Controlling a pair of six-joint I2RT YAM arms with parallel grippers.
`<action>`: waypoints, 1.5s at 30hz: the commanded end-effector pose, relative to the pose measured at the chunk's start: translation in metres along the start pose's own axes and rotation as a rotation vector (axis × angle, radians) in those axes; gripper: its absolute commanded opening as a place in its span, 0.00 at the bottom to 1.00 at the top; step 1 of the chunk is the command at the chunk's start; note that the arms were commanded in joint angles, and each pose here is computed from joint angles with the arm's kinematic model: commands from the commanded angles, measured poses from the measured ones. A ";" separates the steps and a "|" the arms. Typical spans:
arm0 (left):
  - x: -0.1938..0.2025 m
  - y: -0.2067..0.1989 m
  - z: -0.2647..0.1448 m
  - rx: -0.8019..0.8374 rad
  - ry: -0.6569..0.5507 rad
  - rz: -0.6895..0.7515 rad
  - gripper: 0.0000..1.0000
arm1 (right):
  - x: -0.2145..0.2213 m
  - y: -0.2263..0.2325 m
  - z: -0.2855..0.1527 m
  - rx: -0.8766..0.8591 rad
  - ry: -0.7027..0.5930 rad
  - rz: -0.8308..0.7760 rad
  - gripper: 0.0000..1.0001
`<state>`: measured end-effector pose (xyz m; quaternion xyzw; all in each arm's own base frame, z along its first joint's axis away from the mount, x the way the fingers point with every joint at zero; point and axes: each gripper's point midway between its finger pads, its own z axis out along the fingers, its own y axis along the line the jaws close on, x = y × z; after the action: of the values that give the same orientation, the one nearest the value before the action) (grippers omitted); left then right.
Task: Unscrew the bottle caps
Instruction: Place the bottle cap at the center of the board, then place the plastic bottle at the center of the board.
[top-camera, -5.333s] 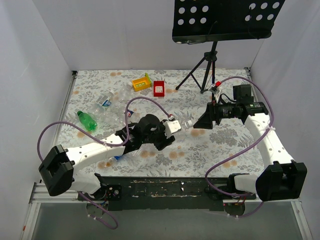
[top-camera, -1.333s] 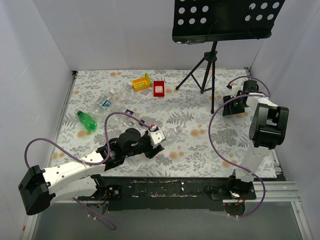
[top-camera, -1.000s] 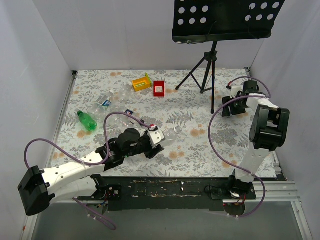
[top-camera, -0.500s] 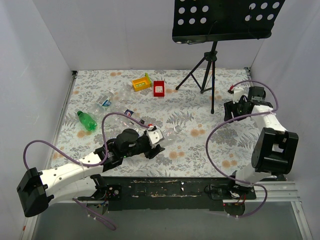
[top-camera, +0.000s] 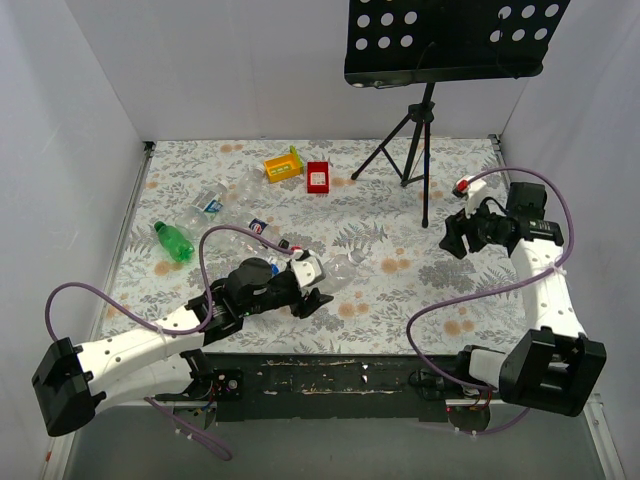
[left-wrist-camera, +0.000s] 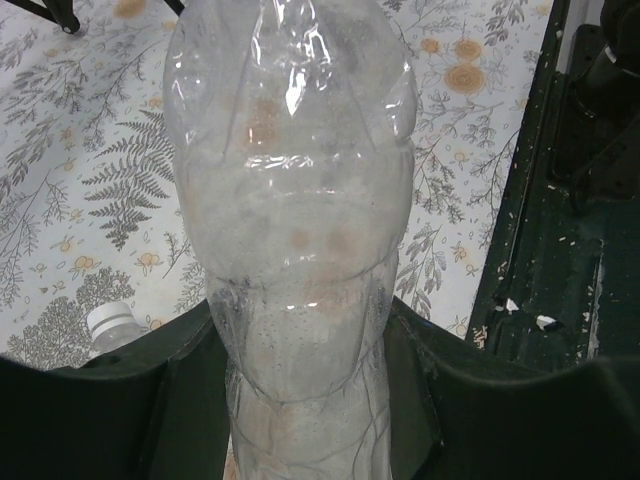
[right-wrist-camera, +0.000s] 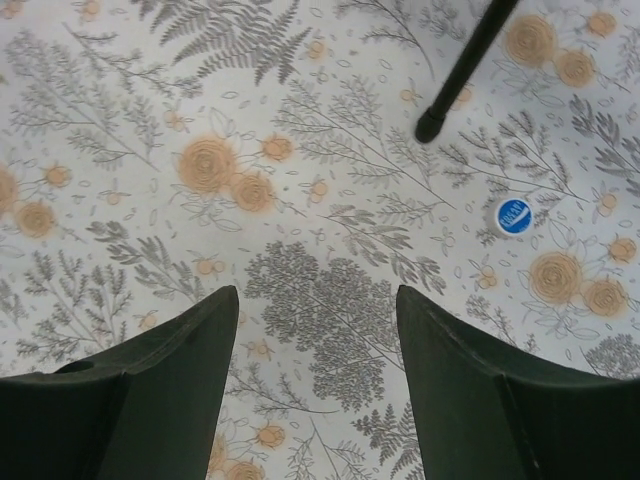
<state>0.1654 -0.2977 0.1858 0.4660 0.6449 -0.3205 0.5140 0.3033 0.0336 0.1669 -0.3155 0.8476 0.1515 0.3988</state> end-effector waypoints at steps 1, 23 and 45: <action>-0.018 -0.004 -0.005 0.015 -0.085 -0.014 0.01 | -0.013 0.047 -0.009 -0.163 -0.095 -0.078 0.72; -0.028 -0.012 0.000 0.060 -0.127 -0.066 0.02 | -0.051 0.182 -0.027 -0.698 -0.284 -0.381 0.79; -0.038 -0.013 0.021 0.092 -0.128 -0.082 0.02 | -0.068 0.233 -0.049 -0.939 -0.407 -0.514 0.91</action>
<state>0.1592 -0.3216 0.1893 0.4445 0.6391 -0.3832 0.4971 0.1603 0.2055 0.2329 -0.6134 0.5211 0.4520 0.3846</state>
